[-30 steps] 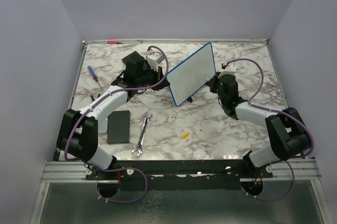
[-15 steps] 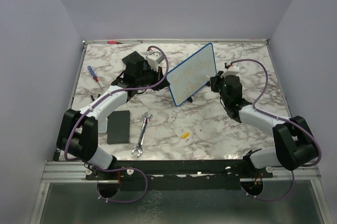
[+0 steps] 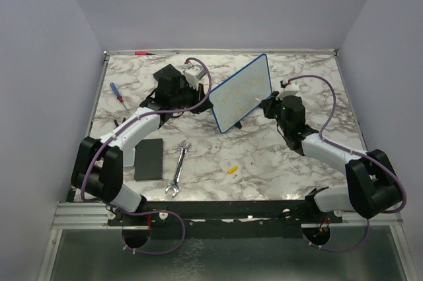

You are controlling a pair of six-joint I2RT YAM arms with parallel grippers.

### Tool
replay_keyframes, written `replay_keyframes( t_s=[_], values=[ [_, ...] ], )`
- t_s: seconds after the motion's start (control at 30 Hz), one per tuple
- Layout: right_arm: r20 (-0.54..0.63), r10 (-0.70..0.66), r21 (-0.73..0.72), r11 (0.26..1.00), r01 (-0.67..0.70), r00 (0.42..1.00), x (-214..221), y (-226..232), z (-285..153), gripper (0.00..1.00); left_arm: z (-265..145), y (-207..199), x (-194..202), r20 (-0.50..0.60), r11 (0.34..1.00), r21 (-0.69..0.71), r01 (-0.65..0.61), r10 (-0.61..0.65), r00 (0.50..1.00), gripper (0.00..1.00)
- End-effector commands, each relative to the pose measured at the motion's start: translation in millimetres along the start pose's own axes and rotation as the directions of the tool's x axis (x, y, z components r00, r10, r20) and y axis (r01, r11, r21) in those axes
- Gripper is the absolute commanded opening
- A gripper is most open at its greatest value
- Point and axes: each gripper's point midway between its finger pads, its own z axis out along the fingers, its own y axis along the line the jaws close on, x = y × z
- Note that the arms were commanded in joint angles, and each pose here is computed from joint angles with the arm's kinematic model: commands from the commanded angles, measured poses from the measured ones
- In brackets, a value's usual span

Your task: Write a sentence on the whiteboard

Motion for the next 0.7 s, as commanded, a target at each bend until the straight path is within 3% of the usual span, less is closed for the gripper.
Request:
replay_keyframes(
  t_s=[0.0,0.67],
  values=[
    [-0.053,-0.006,-0.026,1.0,0.004,0.999,17.8,3.4,-0.1,0.01,1.7,2.6,14.8,-0.055,1.0,-0.013,0.007,-0.008,0.998,0.0],
    [-0.072,-0.006,-0.061,0.998,0.002,0.997,24.9,10.5,6.8,0.01,1.5,2.4,14.3,-0.053,1.0,-0.013,0.006,-0.006,0.999,0.0]
  ],
)
